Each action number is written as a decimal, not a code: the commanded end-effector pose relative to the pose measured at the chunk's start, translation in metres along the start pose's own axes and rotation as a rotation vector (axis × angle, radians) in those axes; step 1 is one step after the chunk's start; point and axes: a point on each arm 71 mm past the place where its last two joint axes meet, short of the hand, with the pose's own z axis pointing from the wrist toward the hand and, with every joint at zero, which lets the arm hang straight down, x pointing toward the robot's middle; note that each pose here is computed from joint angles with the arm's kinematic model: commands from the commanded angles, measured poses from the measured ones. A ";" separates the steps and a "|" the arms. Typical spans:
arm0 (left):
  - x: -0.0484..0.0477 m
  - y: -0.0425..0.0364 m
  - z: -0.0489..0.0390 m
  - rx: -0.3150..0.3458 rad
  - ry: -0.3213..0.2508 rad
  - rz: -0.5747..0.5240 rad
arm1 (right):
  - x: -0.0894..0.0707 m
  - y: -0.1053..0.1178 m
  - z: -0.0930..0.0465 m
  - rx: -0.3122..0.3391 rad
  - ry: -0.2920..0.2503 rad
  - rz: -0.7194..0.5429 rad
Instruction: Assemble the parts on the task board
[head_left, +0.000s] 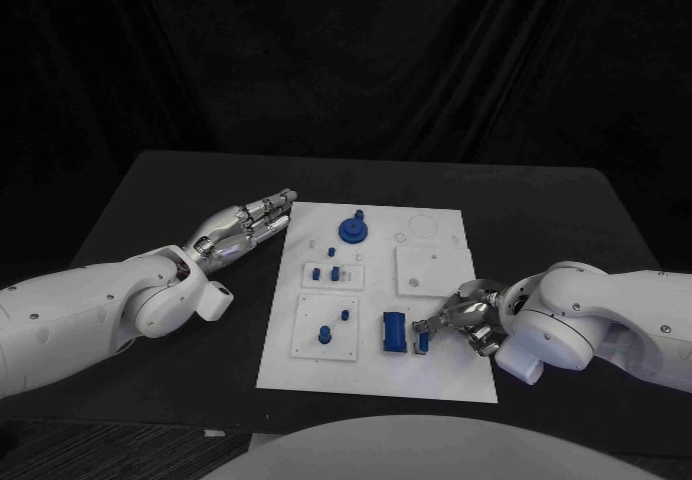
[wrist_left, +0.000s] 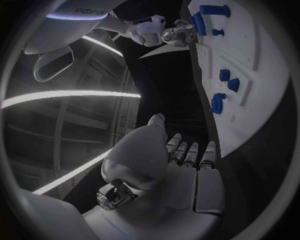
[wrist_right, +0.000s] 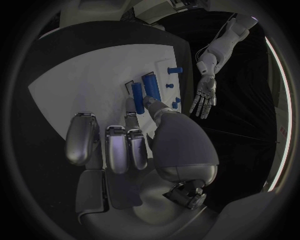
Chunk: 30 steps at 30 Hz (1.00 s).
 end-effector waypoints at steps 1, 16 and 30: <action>0.0022 -0.0006 0.0008 0.010 0.014 -0.010 | 0.002 -0.002 0.001 0.027 0.020 -0.016; 0.0025 -0.0003 0.0012 0.008 0.017 -0.012 | 0.002 -0.005 0.003 0.045 0.023 -0.063; 0.0035 0.0008 0.0021 0.002 0.025 -0.017 | 0.003 -0.004 0.004 0.032 0.021 -0.066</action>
